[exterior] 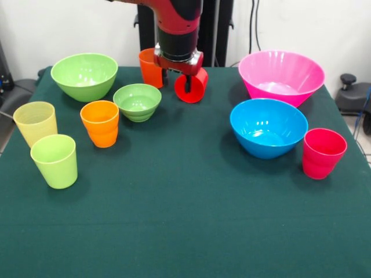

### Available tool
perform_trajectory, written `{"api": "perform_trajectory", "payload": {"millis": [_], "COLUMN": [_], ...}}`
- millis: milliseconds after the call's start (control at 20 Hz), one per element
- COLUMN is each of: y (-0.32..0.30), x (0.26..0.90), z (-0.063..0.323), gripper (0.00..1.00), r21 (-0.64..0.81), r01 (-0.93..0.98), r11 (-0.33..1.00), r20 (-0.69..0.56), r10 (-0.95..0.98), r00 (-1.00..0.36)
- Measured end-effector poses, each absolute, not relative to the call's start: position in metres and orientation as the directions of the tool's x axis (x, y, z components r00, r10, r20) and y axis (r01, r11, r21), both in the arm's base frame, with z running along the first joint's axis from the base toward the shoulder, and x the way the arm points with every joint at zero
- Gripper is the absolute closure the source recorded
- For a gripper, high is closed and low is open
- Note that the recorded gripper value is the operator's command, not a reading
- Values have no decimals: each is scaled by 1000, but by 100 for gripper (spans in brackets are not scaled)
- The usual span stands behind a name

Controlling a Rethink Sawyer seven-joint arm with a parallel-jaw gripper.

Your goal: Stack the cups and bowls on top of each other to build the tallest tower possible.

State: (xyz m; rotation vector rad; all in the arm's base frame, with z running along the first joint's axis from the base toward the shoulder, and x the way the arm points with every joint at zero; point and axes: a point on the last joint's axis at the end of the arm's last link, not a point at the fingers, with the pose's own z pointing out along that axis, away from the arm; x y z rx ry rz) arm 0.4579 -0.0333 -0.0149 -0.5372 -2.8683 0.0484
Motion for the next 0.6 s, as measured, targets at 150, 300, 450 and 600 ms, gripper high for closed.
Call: {"api": "perform_trajectory", "payload": {"millis": [150,300,450,600], "y": [-34,-34,-35,-37], "x": [462,467,468,470], "z": [-15,-15,-15,-15], "gripper": [0,0,0,0], "r21": [-70,-66,-65,-65], "r01": [353,354,356,359], "r11": [933,933,932,931], "r20": [205,203,204,206], "r10": [360,360,362,365], "r00": [-910,-911,-910,-908]}}
